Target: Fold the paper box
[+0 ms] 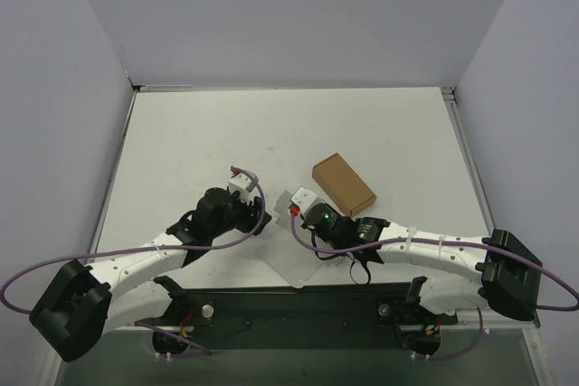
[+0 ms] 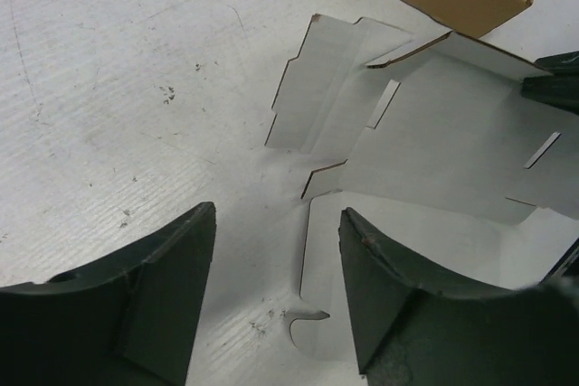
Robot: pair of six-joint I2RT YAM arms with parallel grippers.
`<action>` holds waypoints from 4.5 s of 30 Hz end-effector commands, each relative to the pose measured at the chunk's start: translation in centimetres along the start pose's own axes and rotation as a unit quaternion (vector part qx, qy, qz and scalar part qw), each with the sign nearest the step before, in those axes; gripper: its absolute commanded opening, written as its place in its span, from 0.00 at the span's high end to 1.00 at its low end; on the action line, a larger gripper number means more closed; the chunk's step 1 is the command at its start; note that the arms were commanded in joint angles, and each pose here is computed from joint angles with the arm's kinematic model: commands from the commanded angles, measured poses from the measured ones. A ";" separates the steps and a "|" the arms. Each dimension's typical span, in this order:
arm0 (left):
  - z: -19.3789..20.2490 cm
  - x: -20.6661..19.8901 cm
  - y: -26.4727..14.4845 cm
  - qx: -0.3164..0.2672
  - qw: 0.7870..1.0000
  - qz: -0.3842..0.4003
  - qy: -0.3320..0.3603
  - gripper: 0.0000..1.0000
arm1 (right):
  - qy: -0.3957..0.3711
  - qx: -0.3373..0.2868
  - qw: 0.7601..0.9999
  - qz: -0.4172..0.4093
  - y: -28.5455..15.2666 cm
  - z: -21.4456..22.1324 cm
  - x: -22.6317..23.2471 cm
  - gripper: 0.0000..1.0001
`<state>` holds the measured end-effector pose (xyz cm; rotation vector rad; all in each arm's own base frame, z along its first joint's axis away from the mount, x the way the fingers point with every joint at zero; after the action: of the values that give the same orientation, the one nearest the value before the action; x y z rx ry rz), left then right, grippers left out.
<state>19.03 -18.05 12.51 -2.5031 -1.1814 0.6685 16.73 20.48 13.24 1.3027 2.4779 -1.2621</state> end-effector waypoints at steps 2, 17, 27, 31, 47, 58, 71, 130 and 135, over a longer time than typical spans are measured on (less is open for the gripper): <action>-0.5 0.9 1.2 -0.016 0.999 -0.019 -0.035 0.38 | -0.013 0.005 0.999 0.032 -0.2 0.5 -0.6 1.00; 1.5 1.3 4.7 0.010 0.998 -0.031 -0.052 0.45 | 0.002 -0.017 1.000 0.017 -0.3 0.2 -0.4 1.00; 2.0 -2.5 5.6 0.001 1.000 -0.006 -0.028 0.46 | 0.003 -0.016 1.000 0.019 -0.2 0.4 -0.4 1.00; 2.0 -3.4 5.7 -0.008 1.000 0.004 -0.022 0.47 | 0.002 -0.017 1.000 0.020 -0.2 0.4 -0.4 1.00; 2.1 -6.0 6.4 -0.030 0.998 0.013 -0.044 0.49 | -0.003 -0.032 0.999 0.022 -0.3 0.6 -0.5 1.00; -1.3 -3.2 0.8 -0.081 0.995 0.007 -0.055 0.41 | -0.102 -0.078 0.991 0.035 -1.6 -0.2 0.0 1.00; -4.3 2.5 0.7 -0.095 0.992 -0.030 -0.072 0.34 | -0.174 -0.092 0.980 0.020 -1.7 -1.3 1.7 1.00; 7.6 0.1 1.4 -0.022 0.983 -0.049 -0.175 0.30 | -0.135 -0.084 0.987 0.021 -1.9 -0.9 1.8 1.00; 7.9 -1.3 1.9 -0.020 0.982 -0.035 -0.184 0.31 | -0.130 -0.081 0.988 0.024 -1.9 -0.7 1.6 1.00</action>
<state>16.35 -18.93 6.01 -2.4591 -1.4413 1.0707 14.29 21.41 13.20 1.0301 2.2797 -1.1459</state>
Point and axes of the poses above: each gripper's point midway between its finger pads, its own y axis out along the fingers, its own x axis along the line the jaws close on, z = x × y, the point moved 7 cm from there along -y, back along the fingers
